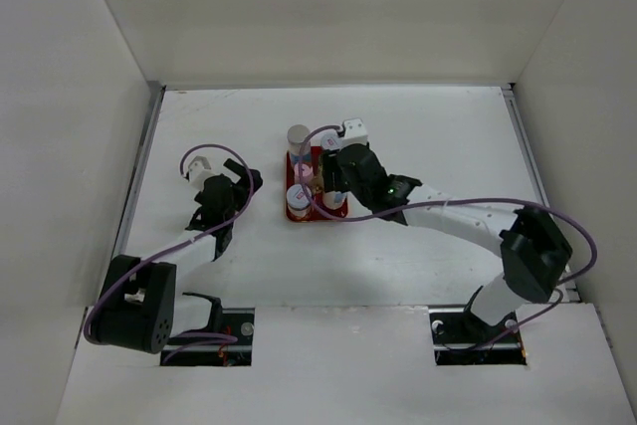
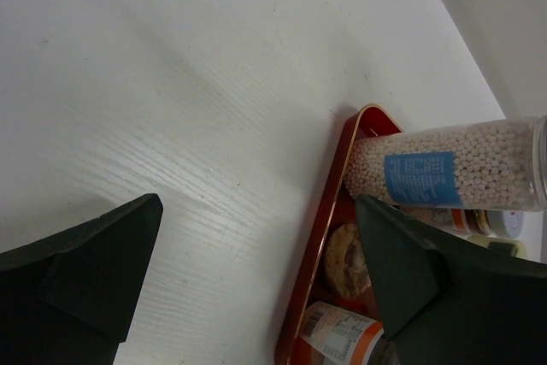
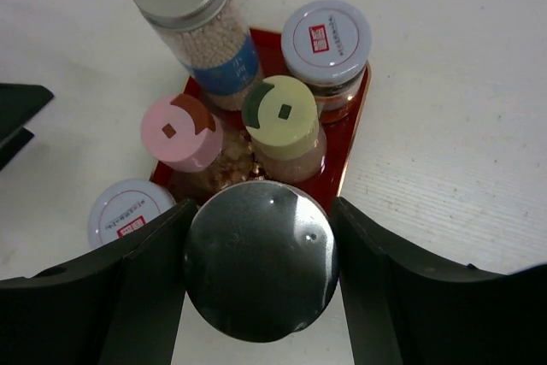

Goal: Organize the condiment bottles

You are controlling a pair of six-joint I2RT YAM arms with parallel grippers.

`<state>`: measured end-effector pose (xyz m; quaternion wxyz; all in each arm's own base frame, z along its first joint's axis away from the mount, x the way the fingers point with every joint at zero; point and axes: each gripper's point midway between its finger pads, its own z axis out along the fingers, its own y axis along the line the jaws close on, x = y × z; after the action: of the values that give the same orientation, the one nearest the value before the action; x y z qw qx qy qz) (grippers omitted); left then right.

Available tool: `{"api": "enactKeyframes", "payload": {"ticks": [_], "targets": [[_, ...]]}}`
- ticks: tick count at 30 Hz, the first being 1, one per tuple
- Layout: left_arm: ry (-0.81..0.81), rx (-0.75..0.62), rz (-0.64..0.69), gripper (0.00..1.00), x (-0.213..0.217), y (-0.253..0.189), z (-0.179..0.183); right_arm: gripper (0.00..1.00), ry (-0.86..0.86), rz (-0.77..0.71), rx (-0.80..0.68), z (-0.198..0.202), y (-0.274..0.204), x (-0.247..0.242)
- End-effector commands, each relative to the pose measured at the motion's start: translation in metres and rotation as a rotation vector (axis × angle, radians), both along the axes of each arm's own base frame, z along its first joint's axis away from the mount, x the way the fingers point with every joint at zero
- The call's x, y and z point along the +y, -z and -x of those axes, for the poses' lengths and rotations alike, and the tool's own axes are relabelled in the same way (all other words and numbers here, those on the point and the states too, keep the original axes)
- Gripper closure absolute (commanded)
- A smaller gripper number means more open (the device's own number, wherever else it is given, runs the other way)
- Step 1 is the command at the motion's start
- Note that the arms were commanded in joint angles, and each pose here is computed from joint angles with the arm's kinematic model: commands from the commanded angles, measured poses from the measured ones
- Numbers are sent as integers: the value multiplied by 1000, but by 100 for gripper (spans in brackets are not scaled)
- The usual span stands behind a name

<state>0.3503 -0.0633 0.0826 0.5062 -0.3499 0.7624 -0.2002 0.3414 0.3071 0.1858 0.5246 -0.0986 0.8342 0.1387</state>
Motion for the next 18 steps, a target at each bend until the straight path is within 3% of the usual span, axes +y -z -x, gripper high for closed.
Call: {"api": "enactKeyframes", "payload": {"ticks": [1,5,8,11,13,18], "targets": [[-4,-58,14,0,1,-17,-4,51,-4,-109,-84,-15,-36,28],[3,-30,10,0,-1,-10,-7,44,-12,-83,-75,-11,-21,38],[13,-19,11,0,-3,-7,-8,19,-14,-66,-78,-3,-18,38],[16,-25,15,0,-4,-9,-8,5,-14,-87,-106,5,-38,28],[20,-29,16,0,-6,-11,-8,0,0,-121,-139,12,-57,14],[31,-14,18,0,-10,-7,-10,0,125,-208,-221,11,-85,-53]]}}
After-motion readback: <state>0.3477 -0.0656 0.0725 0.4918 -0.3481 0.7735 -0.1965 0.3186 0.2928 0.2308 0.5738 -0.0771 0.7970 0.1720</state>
